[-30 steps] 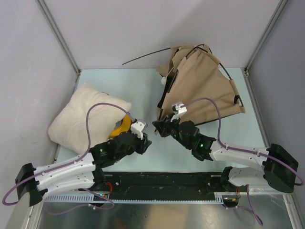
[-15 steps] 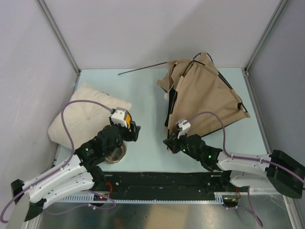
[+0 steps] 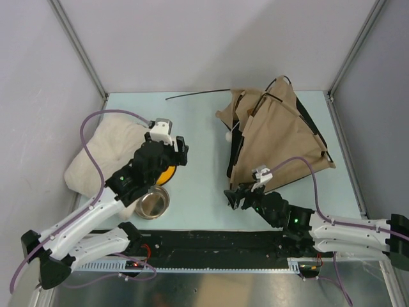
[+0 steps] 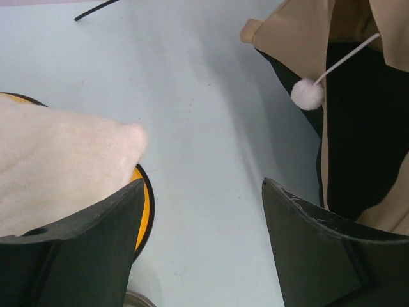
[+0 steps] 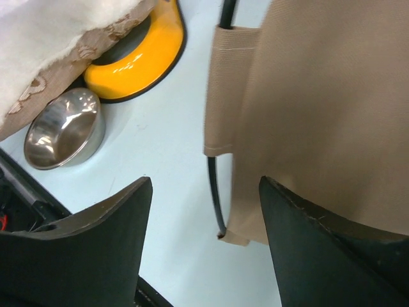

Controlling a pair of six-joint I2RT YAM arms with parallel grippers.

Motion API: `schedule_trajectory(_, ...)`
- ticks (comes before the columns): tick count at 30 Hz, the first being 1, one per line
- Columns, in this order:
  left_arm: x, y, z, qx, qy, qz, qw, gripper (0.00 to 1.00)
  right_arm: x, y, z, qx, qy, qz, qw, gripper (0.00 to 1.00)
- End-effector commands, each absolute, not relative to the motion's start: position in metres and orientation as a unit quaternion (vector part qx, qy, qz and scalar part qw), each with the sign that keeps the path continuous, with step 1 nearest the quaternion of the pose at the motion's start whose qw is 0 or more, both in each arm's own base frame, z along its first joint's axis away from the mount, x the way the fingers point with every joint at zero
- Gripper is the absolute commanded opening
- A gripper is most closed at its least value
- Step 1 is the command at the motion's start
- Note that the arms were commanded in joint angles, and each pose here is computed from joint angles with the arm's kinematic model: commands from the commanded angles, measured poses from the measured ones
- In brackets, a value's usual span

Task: Set up the pet tent

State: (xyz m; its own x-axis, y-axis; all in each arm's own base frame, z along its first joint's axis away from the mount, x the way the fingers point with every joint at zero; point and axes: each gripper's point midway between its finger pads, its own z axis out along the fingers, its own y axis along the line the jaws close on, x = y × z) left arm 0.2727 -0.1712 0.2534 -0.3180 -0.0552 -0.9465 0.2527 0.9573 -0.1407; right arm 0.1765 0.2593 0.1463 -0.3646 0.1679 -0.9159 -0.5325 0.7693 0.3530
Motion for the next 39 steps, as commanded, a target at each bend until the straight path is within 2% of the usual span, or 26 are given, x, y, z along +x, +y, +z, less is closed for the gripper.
schedule_trajectory(1,0.286,-0.175,0.273,0.068,0.794,-0.131,0.59,0.78,0.184,0.223,0.145,-0.061,0.771,0.249,0.583,0.74)
schedule_trajectory(9,0.295,-0.179,0.28,0.066,0.794,-0.142,0.588,0.78,0.191,0.176,0.193,0.047,0.77,0.177,0.611,0.79)
schedule_trajectory(17,0.293,-0.169,0.292,0.057,0.784,-0.142,0.601,0.79,0.202,0.181,0.286,0.062,0.728,0.189,0.656,0.81)
schedule_trajectory(24,0.288,-0.163,0.298,0.052,0.779,-0.147,0.608,0.8,0.234,0.189,0.345,0.076,0.722,0.141,0.673,0.72)
schedule_trajectory(29,0.284,-0.159,0.296,0.051,0.78,-0.145,0.607,0.8,0.261,0.203,0.359,0.076,0.743,0.092,0.659,0.69)
schedule_trajectory(39,0.273,-0.152,0.281,0.042,0.786,-0.153,0.597,0.8,0.3,0.208,0.341,0.076,0.783,-0.006,0.617,0.68)
